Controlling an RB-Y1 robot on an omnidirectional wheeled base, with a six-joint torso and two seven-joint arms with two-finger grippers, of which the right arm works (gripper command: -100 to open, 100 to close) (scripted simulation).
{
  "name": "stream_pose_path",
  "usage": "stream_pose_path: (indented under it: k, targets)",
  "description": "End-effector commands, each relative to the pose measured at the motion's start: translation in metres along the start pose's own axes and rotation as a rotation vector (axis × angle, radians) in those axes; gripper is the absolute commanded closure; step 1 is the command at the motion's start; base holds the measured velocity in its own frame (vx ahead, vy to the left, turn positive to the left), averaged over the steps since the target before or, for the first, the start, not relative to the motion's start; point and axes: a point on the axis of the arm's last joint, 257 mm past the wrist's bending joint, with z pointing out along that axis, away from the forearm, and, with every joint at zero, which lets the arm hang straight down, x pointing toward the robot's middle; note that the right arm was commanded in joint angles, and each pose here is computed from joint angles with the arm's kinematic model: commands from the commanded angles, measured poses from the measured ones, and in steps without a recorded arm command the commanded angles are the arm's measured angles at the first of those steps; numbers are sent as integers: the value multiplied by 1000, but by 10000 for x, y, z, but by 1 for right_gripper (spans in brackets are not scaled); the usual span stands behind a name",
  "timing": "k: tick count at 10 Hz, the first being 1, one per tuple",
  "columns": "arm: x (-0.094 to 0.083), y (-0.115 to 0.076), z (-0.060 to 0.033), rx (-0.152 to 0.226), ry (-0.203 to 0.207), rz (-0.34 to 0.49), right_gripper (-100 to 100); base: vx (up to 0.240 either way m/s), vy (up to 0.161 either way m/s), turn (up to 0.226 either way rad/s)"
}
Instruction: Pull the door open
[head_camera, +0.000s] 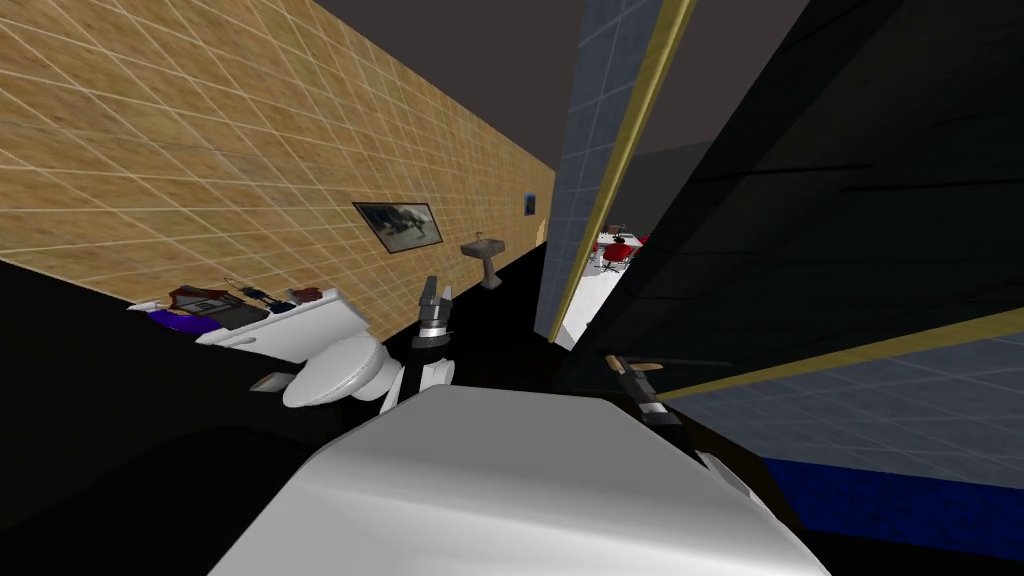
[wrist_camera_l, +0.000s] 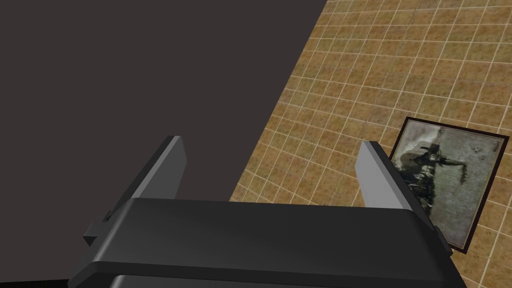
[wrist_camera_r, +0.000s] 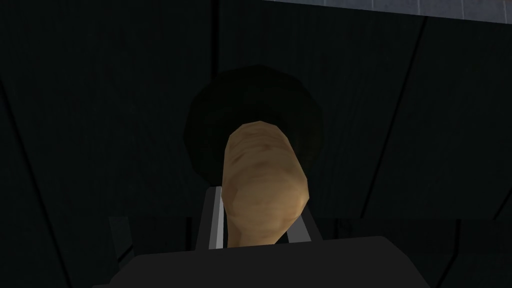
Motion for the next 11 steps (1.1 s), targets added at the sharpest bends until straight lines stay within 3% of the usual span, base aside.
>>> stream_pose_path:
  k: [1, 4, 5, 11]
  targets:
    - [-58, 20, -70, -3, 2, -8, 100, -225, -45, 167]
    - [-79, 29, -160, -5, 13, -9, 100, -195, -52, 129]
    - [-37, 2, -136, -3, 14, -4, 100, -87, -29, 32]
    - [-65, 12, -230, -5, 34, -6, 100, -209, -74, 172]
